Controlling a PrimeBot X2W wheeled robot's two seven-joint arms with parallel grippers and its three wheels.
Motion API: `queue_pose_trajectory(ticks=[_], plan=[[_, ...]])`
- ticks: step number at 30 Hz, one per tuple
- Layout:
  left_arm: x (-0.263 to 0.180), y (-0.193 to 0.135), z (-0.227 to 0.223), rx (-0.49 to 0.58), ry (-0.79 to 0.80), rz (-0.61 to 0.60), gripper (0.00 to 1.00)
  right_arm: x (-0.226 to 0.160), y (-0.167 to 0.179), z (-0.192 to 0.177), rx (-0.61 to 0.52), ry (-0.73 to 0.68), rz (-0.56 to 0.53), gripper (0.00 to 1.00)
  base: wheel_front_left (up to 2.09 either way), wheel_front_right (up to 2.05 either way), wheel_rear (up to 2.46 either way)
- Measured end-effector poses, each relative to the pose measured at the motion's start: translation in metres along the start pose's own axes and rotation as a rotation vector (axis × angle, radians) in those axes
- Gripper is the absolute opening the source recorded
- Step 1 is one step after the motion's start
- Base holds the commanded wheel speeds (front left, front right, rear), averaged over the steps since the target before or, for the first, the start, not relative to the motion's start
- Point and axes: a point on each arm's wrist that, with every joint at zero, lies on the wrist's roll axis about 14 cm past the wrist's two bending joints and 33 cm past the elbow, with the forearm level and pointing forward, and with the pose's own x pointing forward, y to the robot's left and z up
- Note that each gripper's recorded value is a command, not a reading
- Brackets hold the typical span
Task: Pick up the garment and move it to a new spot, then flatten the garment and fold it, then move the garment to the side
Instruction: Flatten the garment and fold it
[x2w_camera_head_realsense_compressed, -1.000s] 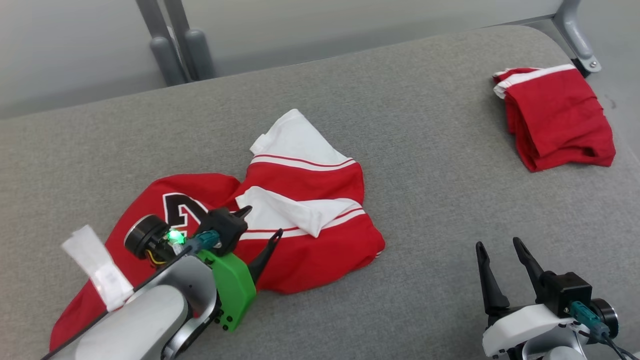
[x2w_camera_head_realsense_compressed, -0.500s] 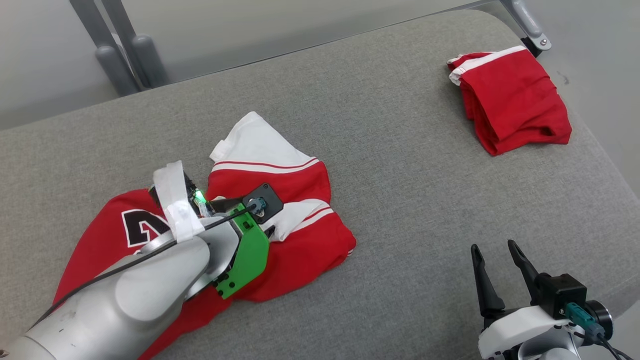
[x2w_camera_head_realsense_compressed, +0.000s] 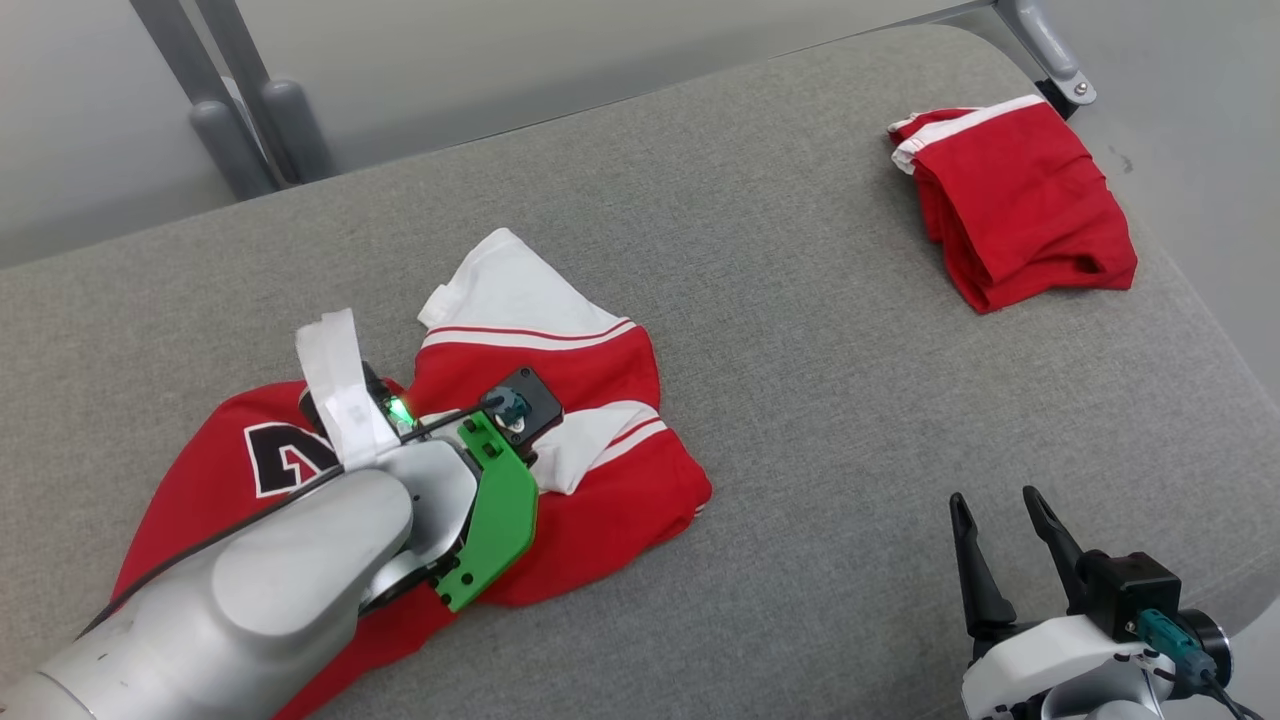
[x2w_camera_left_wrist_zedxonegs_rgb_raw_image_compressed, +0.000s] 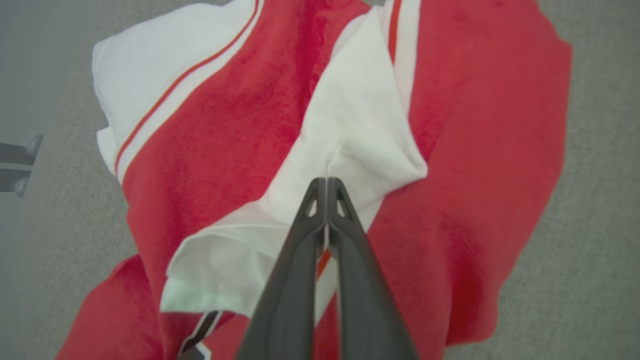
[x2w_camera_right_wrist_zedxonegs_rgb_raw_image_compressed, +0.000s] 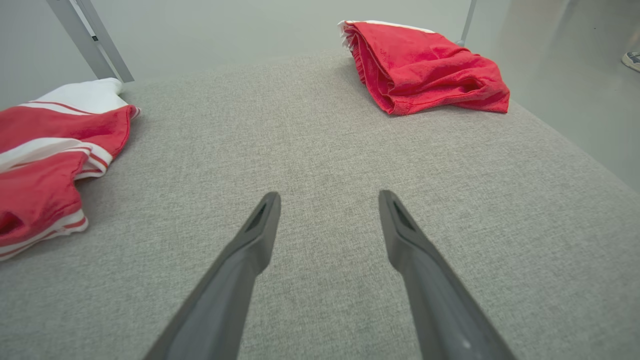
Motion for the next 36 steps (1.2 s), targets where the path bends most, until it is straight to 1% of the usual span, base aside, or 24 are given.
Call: queue_pose_trajectory(ticks=[3, 4, 6, 7, 9, 11, 14, 16, 19, 21, 22, 23, 24, 26, 28, 29, 31, 33, 34, 36], plan=[[-0.006, -0.001, 0.032, -0.092, -0.135, -0.021, 0.0, 0.001, 0.0, 0.001, 0.002, -0.005, 0.002, 1.0, 0.0, 0.0, 0.0], [-0.009, -0.006, 0.043, -0.099, -0.17, -0.035, 0.0, 0.0, 0.0, 0.002, 0.002, -0.007, 0.002, 1.0, 0.0, 0.0, 0.0], [-0.013, -0.021, 0.065, -0.147, -0.25, -0.079, 0.0, -0.001, 0.0, 0.001, 0.003, -0.007, 0.0, 1.0, 0.0, 0.0, 0.0], [-0.016, -0.034, 0.074, -0.158, -0.277, -0.115, 0.0, -0.001, 0.0, 0.002, 0.004, -0.009, 0.001, 1.0, 0.0, 0.0, 0.0], [-0.019, -0.062, 0.09, -0.24, -0.337, -0.189, 0.0, -0.001, 0.0, 0.002, 0.004, -0.011, 0.003, 1.0, 0.0, 0.0, 0.0], [-0.017, -0.088, 0.092, -0.287, -0.33, -0.233, 0.0, 0.0, 0.001, 0.002, 0.004, -0.011, 0.004, 1.0, 0.0, 0.0, 0.0], [-0.01, -0.114, 0.092, -0.316, -0.303, -0.267, 0.0, 0.001, 0.001, 0.002, 0.003, -0.009, 0.005, 1.0, 0.0, 0.0, 0.0], [-0.004, -0.124, 0.097, -0.335, -0.313, -0.273, 0.0, 0.003, 0.004, 0.004, 0.005, -0.012, 0.012, 1.0, 0.0, 0.0, 0.0], [0.003, -0.149, 0.112, -0.393, -0.35, -0.334, 0.0, 0.001, -0.001, 0.004, 0.012, -0.015, -0.009, 1.0, 0.0, 0.0, 0.0], [0.008, -0.153, 0.124, -0.423, -0.394, -0.336, 0.0, -0.002, -0.007, 0.001, 0.014, -0.003, -0.03, 1.0, 0.0, 0.0, 0.0], [0.012, -0.15, 0.128, -0.43, -0.419, -0.314, 0.21, -0.003, -0.009, -0.002, 0.015, 0.006, -0.038, 1.0, 0.0, 0.0, 0.0], [0.017, -0.147, 0.127, -0.422, -0.426, -0.291, 0.88, -0.004, -0.011, -0.003, 0.015, 0.011, -0.042, 1.0, 0.0, 0.0, 0.0], [0.023, -0.142, 0.122, -0.411, -0.422, -0.255, 1.0, -0.006, -0.012, -0.004, 0.015, 0.014, -0.047, 1.0, 0.0, 0.0, 0.0], [0.029, -0.13, 0.12, -0.392, -0.451, -0.187, 1.0, -0.007, -0.014, -0.005, 0.016, 0.016, -0.054, 1.0, 0.0, 0.0, 0.0], [0.029, -0.125, 0.124, -0.409, -0.485, -0.167, 1.0, -0.007, -0.015, -0.004, 0.013, 0.012, -0.057, 1.0, 0.0, 0.0, 0.0], [0.026, -0.124, 0.128, -0.416, -0.514, -0.165, 1.0, -0.007, -0.016, -0.003, 0.01, 0.01, -0.057, 1.0, 0.0, 0.0, 0.0], [0.018, -0.112, 0.138, -0.436, -0.602, -0.118, 1.0, -0.005, -0.017, 0.001, -0.005, 0.0, -0.051, 1.0, 0.0, 0.0, 0.0], [0.003, -0.093, 0.145, -0.444, -0.712, -0.046, 1.0, -0.003, -0.021, 0.008, -0.023, -0.021, -0.052, 1.0, 0.0, 0.0, 0.0], [-0.005, -0.078, 0.146, -0.456, -0.764, 0.013, 1.0, -0.001, -0.023, 0.013, -0.031, -0.036, -0.052, 1.0, 0.0, 0.0, 0.0], [-0.018, -0.057, 0.137, -0.454, -0.808, 0.116, 1.0, 0.002, -0.023, 0.022, -0.051, -0.061, -0.04, 1.0, 0.0, 0.0, 0.0]])
